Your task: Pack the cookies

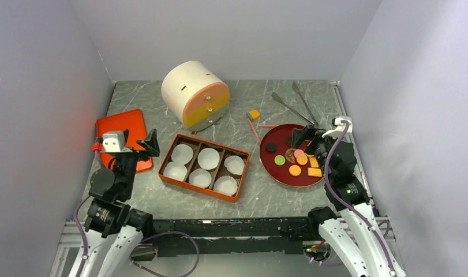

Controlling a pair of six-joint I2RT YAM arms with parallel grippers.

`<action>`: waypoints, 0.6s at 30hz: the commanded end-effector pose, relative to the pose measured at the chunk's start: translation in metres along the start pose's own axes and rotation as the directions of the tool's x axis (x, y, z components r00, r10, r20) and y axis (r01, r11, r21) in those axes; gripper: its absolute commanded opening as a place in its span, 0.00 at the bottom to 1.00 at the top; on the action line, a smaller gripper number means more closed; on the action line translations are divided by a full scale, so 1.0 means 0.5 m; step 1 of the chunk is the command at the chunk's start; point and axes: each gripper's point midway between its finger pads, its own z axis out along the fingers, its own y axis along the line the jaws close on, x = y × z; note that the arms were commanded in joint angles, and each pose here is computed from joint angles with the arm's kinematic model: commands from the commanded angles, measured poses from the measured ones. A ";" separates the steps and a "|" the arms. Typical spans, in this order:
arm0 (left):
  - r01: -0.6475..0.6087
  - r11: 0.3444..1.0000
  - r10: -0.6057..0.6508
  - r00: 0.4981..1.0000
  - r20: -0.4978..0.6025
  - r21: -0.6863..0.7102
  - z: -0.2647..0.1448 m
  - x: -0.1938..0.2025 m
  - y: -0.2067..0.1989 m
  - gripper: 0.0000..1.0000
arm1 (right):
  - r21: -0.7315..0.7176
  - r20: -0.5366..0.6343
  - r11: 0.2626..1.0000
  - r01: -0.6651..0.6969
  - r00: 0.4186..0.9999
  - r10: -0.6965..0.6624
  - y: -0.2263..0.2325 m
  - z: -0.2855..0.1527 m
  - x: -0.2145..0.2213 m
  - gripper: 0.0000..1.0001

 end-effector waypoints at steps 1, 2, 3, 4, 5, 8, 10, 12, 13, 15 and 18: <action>0.027 1.000 -0.026 0.997 0.066 -0.010 -0.006 -0.047 0.002 0.96 | -0.017 0.075 1.000 -0.025 0.997 0.026 0.014 -0.007 -0.051 1.00; 0.028 1.000 -0.027 0.997 0.068 -0.012 -0.007 -0.048 0.003 0.96 | -0.020 0.081 0.999 -0.027 0.996 0.029 0.015 -0.008 -0.052 1.00; 0.030 1.000 -0.029 0.997 0.069 -0.011 -0.008 -0.049 0.003 0.96 | -0.019 0.087 0.999 -0.030 0.996 0.031 0.014 -0.009 -0.054 1.00; 0.030 0.999 -0.029 0.997 0.070 -0.011 -0.008 -0.049 0.003 0.96 | -0.015 0.088 0.999 -0.033 0.995 0.034 0.013 -0.009 -0.056 1.00; 0.029 1.000 -0.029 0.997 0.072 -0.011 -0.008 -0.050 0.003 0.96 | -0.015 0.084 0.999 -0.030 0.996 0.031 0.013 -0.008 -0.055 1.00; 0.030 0.999 -0.029 0.997 0.070 -0.014 -0.008 -0.048 0.004 0.96 | -0.004 0.080 1.000 -0.025 0.997 0.025 0.012 -0.001 -0.057 1.00; 0.035 0.999 -0.033 0.997 0.073 -0.022 -0.010 -0.049 0.007 0.97 | 0.022 0.084 0.999 -0.041 0.996 0.039 0.004 0.007 -0.056 1.00; 0.037 0.999 -0.034 0.996 0.079 -0.026 -0.014 -0.053 0.009 0.97 | 0.051 0.076 0.997 -0.065 0.995 0.061 -0.003 0.019 -0.050 1.00; 0.039 0.999 -0.036 0.996 0.082 -0.031 -0.015 -0.054 0.011 0.97 | 0.066 0.071 0.995 -0.076 0.995 0.071 -0.006 0.028 -0.046 1.00; 0.046 0.998 -0.042 0.995 0.088 -0.039 -0.018 -0.057 0.014 0.97 | 0.076 0.053 0.994 -0.076 0.996 0.072 -0.006 0.047 -0.036 1.00; 0.046 0.999 -0.044 0.995 0.095 -0.028 -0.024 -0.061 0.011 0.97 | 0.036 -0.027 0.999 -0.006 1.000 0.007 0.011 0.072 -0.016 1.00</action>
